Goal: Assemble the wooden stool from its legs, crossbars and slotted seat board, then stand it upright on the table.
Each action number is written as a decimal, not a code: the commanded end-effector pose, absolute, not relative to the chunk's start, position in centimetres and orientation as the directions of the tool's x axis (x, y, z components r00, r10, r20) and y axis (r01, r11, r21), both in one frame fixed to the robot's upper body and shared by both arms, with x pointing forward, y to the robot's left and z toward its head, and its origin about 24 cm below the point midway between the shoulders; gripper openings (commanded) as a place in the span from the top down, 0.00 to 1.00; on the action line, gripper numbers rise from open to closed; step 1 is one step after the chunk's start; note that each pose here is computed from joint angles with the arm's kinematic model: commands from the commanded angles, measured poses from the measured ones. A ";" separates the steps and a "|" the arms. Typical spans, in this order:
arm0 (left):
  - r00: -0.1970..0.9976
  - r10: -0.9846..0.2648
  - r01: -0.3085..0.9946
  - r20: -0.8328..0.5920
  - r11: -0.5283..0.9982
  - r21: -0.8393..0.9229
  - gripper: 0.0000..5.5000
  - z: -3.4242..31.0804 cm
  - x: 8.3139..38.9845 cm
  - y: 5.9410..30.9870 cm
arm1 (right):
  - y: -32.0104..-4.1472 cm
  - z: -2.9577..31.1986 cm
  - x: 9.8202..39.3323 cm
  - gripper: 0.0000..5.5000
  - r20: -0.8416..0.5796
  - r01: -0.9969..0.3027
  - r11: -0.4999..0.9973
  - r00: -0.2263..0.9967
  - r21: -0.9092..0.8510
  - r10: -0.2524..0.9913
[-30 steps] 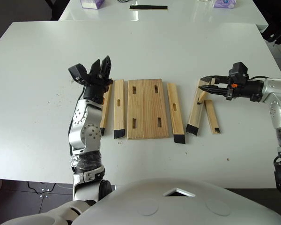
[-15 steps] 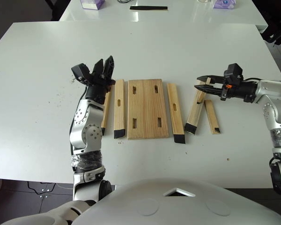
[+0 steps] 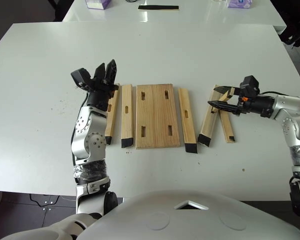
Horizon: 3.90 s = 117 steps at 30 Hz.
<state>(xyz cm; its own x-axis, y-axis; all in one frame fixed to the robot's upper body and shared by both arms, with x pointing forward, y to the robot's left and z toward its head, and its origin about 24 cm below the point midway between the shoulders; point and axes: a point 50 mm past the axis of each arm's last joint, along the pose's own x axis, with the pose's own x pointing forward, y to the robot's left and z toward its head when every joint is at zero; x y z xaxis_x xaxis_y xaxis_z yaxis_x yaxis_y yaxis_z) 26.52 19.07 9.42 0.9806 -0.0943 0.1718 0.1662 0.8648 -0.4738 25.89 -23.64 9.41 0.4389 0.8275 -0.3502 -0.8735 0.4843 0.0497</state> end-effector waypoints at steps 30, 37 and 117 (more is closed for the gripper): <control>0.960 -0.174 0.261 0.220 0.843 -0.471 0.57 9.7 26.6 18.7 | -20.8 19.3 27.2 0.42 0.125 -0.841 0.539 0.540 0.047 0.832; 0.959 -0.189 0.269 0.212 0.842 -0.468 0.57 9.5 26.8 18.2 | -20.4 11.6 26.2 0.42 -0.128 -0.805 0.583 0.570 0.111 0.811; 0.985 0.037 0.057 0.171 0.856 -0.514 0.57 10.2 22.7 18.5 | -19.8 5.0 22.2 0.25 -0.706 -0.573 0.810 0.523 0.124 0.477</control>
<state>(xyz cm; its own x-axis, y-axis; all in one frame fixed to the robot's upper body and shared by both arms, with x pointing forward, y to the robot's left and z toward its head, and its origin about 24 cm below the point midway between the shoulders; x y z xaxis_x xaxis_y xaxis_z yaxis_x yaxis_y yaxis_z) 22.80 18.58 10.60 0.9808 0.0443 0.1901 0.0620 0.8528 -0.5186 23.44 -20.01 5.77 0.5546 0.4835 -0.6772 -0.5667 0.8154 0.1182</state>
